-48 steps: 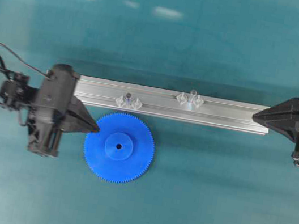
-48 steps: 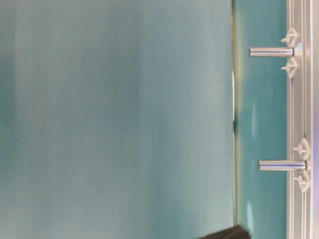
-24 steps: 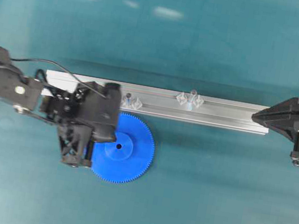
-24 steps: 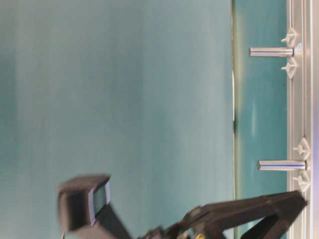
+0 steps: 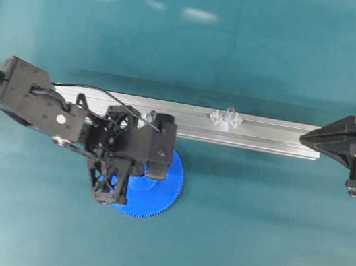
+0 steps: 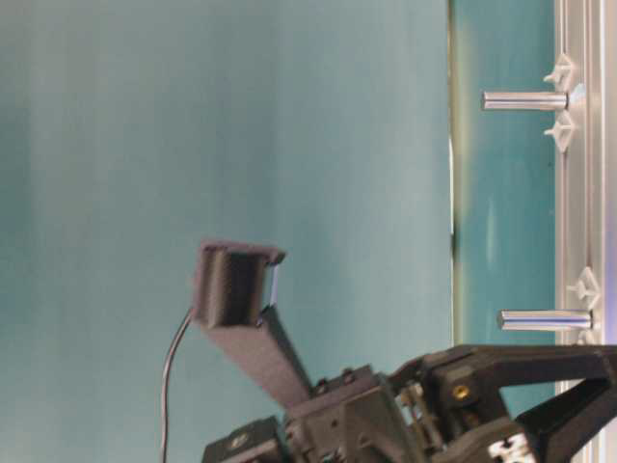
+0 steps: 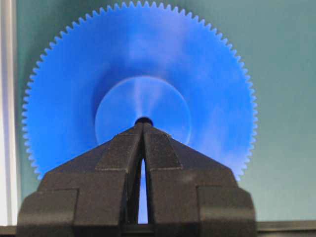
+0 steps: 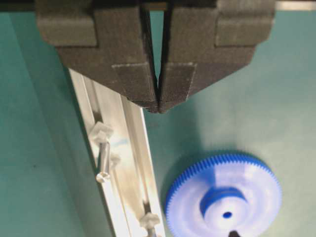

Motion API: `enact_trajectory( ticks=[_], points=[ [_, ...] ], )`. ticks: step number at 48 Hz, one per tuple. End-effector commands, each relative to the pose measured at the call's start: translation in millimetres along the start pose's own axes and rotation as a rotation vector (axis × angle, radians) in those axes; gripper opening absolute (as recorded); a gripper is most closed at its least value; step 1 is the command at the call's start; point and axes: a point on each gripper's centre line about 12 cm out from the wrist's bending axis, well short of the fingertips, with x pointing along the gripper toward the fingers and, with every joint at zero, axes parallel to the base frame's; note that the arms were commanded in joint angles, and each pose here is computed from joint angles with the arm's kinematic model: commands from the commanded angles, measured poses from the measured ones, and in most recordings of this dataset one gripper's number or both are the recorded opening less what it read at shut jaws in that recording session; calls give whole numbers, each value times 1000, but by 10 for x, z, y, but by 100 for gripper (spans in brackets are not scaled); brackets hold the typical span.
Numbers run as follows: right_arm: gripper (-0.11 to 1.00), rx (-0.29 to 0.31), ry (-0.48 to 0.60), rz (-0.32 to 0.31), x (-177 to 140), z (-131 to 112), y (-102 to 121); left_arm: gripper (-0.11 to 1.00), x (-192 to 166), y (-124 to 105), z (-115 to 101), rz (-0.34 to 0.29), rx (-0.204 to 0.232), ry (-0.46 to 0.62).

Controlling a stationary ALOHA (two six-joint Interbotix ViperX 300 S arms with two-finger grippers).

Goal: Insert the large gear onto the shaft.
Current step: 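Move the left gripper from rest toward the large blue gear, then lower the open left gripper over the blue gear's hub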

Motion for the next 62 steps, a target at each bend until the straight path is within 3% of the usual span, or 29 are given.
enact_trajectory(
  ticks=[1, 24, 62],
  points=[
    [9, 10, -8, 0, 8, 22, 0, 2, -53, -40, 115, -5, 11, -24],
    [9, 11, -17, -1, 11, 11, -6, 2, -23, -49, 178, 1, 97, 18],
    [9, 11, -20, 0, 5, 6, -6, 2, 73, -57, 241, 18, 105, 157]
  ],
)
